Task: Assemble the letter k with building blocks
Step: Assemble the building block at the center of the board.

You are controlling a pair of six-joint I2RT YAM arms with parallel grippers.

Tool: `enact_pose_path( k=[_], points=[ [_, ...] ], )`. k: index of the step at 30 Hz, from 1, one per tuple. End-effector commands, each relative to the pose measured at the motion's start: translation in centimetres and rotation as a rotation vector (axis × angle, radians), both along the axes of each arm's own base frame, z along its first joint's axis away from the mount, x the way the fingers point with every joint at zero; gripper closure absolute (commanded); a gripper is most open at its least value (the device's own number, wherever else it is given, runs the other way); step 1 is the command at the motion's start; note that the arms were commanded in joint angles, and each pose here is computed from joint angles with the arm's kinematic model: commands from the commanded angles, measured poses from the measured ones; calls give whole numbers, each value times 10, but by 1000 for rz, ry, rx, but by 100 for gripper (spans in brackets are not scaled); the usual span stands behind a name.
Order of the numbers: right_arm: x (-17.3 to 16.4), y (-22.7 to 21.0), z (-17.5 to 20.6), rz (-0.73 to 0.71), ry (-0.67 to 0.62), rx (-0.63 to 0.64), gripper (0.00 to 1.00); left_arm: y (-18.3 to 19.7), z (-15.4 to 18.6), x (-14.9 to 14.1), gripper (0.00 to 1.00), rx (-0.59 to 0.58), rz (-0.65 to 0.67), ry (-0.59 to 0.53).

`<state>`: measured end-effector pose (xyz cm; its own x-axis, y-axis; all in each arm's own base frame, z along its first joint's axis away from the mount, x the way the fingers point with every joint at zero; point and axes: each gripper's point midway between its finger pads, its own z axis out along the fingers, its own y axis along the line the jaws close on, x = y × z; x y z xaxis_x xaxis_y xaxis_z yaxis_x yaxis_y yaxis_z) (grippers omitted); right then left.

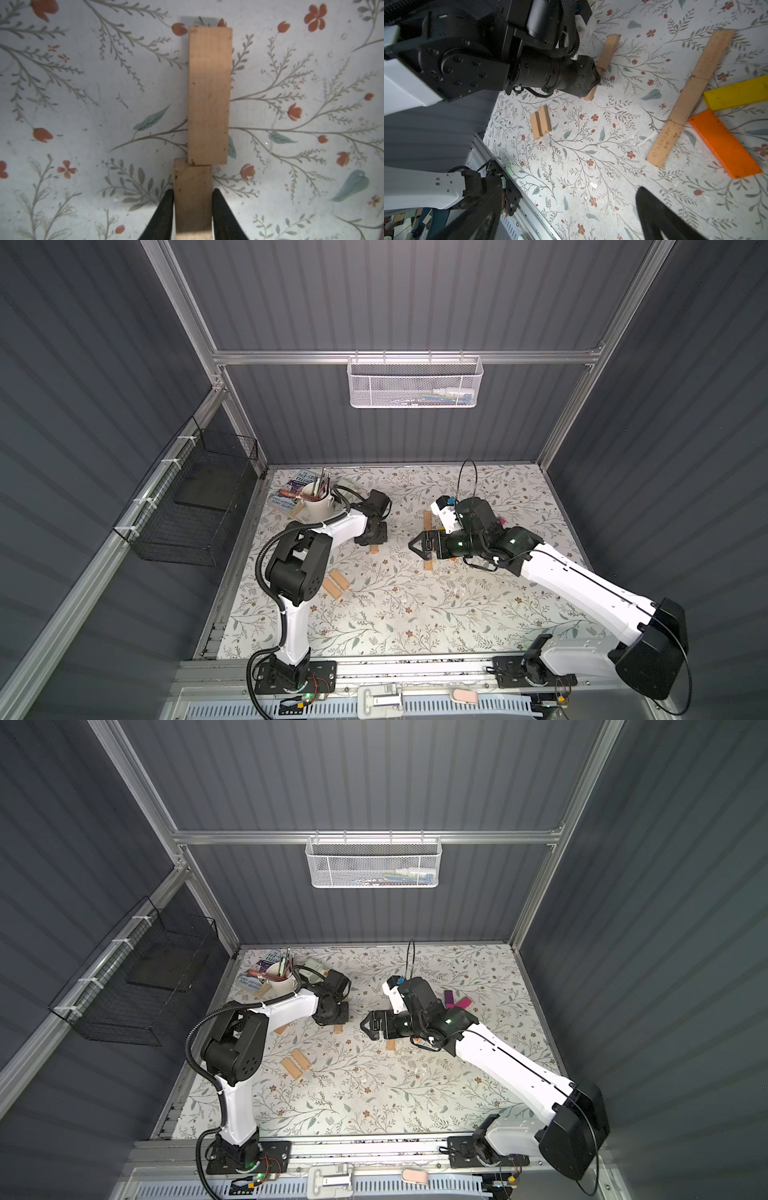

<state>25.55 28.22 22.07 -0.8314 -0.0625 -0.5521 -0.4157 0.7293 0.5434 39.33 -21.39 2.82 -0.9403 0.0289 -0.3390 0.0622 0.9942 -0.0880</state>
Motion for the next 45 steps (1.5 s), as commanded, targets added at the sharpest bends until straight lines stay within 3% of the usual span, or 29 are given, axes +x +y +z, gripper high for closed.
enact_pose_path(
  k=[1, 23, 25, 45],
  points=[
    [2, 3, 6, 5, -16, -2, 1, -4, 1, 5, 67, -24, 0, 5],
    [3, 3, 4, 8, -13, -6, 1, -5, -3, 6, 68, -41, 29, 14],
    [3, 4, 4, 10, -14, -7, 1, -9, 9, 17, 68, -53, 33, -18],
    [2, 4, 3, 12, -11, -10, 1, -6, 8, 18, 64, -36, 43, -16]
  ],
)
